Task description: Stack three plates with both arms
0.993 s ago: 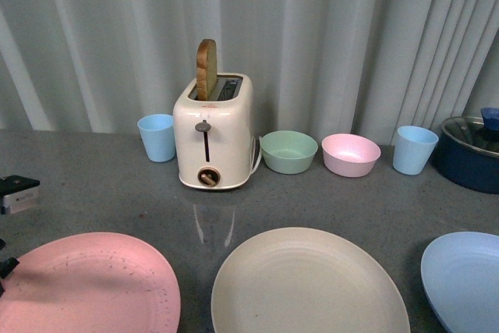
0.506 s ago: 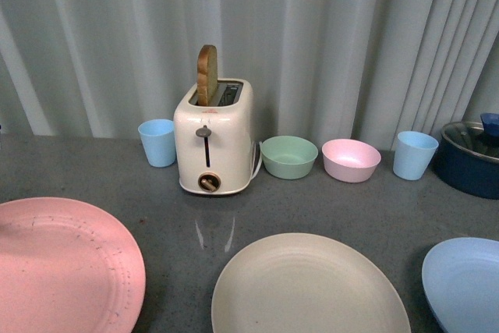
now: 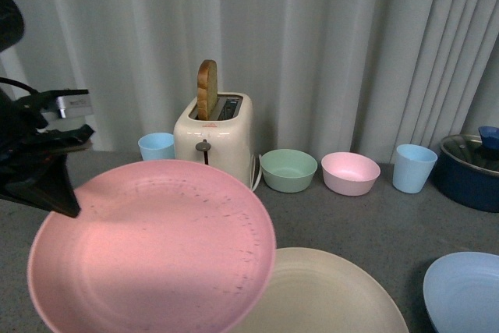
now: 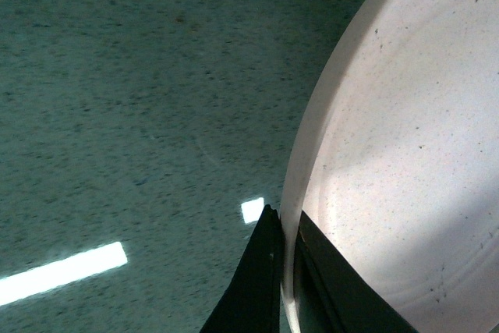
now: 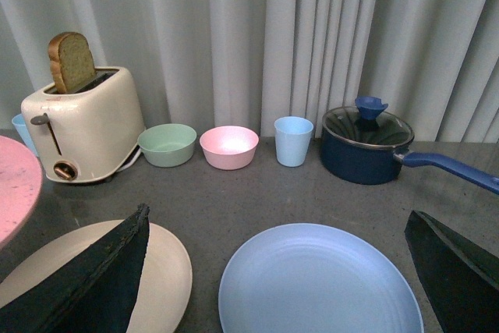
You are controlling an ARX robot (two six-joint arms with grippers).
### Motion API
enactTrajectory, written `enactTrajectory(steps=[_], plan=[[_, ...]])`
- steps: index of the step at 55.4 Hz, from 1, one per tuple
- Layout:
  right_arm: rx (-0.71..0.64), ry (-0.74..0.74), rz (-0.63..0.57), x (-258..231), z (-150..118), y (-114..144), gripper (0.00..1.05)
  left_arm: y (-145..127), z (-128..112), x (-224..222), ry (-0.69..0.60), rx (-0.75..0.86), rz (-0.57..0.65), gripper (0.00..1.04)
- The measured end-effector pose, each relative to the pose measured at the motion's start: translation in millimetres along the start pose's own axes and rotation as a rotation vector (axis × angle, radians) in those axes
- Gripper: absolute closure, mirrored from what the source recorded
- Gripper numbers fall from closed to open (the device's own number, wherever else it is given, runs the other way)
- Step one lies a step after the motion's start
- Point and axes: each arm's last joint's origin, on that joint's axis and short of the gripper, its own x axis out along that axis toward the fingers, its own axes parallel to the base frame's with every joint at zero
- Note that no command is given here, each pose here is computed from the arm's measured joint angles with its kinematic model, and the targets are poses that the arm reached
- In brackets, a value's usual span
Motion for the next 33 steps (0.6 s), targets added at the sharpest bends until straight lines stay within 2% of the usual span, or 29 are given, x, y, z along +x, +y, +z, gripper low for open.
enactTrajectory(steps=[16, 23, 33], plan=[[0.000, 0.000, 0.000, 0.0, 0.0, 0.0, 0.07, -73.5, 3.1, 35.3, 0.034, 0.078, -0.080, 1.01], [0.000, 0.000, 0.000, 0.0, 0.0, 0.0, 0.07, -93.4, 3.9, 53.2, 0.070, 0.099, -0.092, 1.01], [0.000, 0.000, 0.000, 0.0, 0.0, 0.0, 0.07, -107.4, 13.1, 71.5, 0.074, 0.106, -0.071, 1.01]])
